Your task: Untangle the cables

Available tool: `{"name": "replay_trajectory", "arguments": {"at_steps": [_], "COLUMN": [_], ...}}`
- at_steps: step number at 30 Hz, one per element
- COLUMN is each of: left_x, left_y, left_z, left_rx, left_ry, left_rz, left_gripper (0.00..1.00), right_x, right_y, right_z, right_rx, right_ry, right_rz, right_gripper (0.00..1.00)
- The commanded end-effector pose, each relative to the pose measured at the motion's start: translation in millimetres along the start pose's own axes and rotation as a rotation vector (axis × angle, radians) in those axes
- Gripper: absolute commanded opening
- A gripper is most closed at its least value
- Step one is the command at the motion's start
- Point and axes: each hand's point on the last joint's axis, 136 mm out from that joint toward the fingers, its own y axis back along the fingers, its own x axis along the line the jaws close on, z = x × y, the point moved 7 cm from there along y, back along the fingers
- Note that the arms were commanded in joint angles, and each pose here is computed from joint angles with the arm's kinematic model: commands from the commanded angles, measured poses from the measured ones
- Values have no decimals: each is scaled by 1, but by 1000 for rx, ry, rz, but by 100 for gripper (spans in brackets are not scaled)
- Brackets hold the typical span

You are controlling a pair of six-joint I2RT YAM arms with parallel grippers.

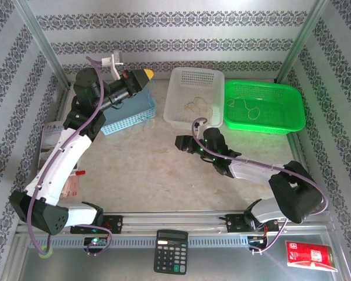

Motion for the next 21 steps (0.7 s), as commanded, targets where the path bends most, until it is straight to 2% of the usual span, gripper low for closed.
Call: {"name": "replay_trajectory", "arguments": {"at_steps": [1,11,14,17,21], "left_x": [-15,-17,-23,-33,-40], "left_y": [2,-5,-7,-10,-11], "left_z": [4,3,0,-3,-7], "left_rx": [-24,-23,-23,-24,-16], "left_ry": [-27,-3,9,12,10], "left_rz": [-61,-88,-115,-136,-146], "left_gripper": [0,0,0,0,0], "right_x": [22,34,31,24,23], "right_y": [-6,-21,-29,-42,-54], "right_z": [13,17,19,18,19], "right_rx": [-42,-62,-79,-95,-124], "right_ry": [-8,-40,-43,-53,-93], "right_rz": [94,138,125,120,168], "right_gripper": [62,63,60,45,11]}}
